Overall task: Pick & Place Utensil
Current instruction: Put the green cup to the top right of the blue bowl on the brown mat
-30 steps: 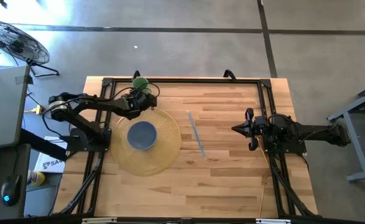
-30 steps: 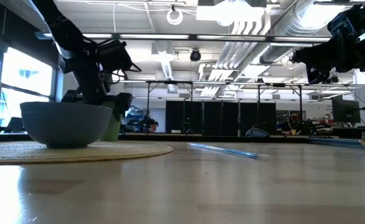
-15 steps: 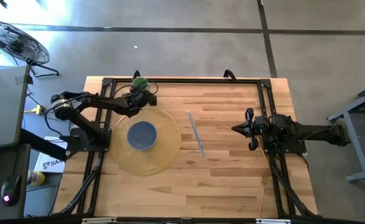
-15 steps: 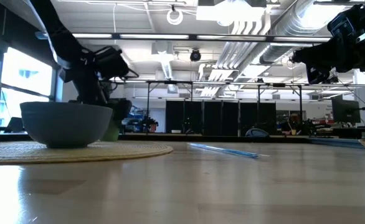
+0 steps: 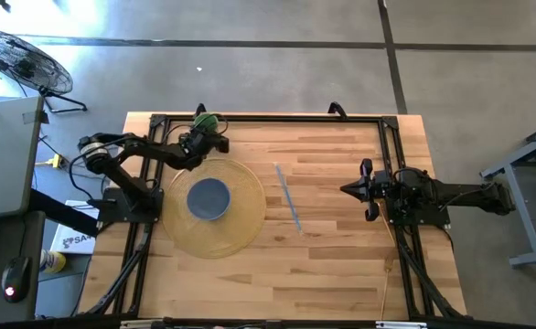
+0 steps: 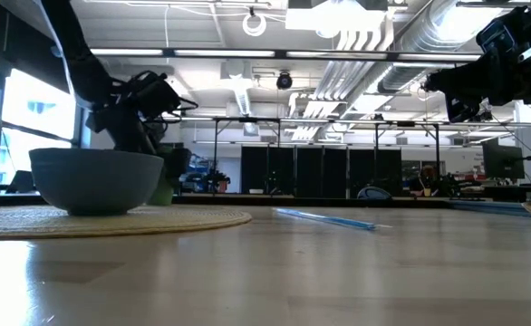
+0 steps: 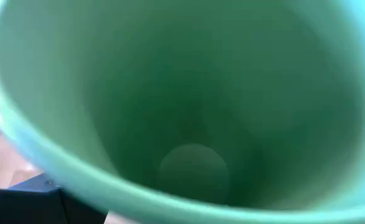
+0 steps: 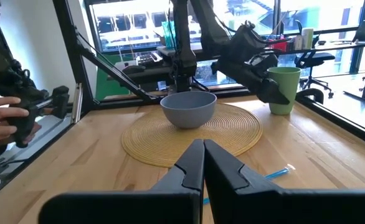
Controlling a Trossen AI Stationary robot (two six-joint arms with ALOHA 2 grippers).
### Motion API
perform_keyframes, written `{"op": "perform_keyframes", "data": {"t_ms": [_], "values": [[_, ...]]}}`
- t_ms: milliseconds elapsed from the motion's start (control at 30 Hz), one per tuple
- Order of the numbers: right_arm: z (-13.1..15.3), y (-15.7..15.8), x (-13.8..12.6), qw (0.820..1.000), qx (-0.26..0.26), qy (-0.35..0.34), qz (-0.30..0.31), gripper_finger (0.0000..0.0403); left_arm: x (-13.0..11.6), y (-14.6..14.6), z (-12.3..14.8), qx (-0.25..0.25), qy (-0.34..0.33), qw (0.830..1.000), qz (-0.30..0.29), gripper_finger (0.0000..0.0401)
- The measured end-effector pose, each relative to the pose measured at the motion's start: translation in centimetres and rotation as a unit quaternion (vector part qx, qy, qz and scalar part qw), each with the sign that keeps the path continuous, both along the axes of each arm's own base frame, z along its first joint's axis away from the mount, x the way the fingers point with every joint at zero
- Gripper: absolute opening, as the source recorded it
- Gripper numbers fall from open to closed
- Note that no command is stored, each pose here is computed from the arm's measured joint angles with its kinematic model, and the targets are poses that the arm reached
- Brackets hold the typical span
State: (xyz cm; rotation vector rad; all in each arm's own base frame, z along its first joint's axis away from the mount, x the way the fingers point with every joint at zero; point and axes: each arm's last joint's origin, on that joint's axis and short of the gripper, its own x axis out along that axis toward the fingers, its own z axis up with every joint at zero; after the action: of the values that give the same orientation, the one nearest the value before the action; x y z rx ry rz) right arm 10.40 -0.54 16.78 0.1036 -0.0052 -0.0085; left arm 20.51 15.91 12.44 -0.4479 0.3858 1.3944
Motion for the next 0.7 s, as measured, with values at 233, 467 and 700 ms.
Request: {"op": "perform_keyframes", "data": {"t_ms": [233, 467, 700], "values": [[0.0, 0.0, 0.0, 1.0, 0.0, 0.0, 0.0, 0.0, -0.02, 0.85, -0.97, -0.009, 0.008, 1.0, -0.016, 0.0392], [0.0, 0.0, 0.0, 1.0, 0.0, 0.0, 0.0, 0.0, 0.28, 1.09, -0.51, 0.016, 0.0, 1.0, -0.025, 0.0392], [0.0, 0.0, 0.0, 1.0, 0.0, 0.0, 0.0, 0.0, 0.25, 1.09, -0.54, 0.017, 0.003, 1.0, -0.023, 0.0392]]}}
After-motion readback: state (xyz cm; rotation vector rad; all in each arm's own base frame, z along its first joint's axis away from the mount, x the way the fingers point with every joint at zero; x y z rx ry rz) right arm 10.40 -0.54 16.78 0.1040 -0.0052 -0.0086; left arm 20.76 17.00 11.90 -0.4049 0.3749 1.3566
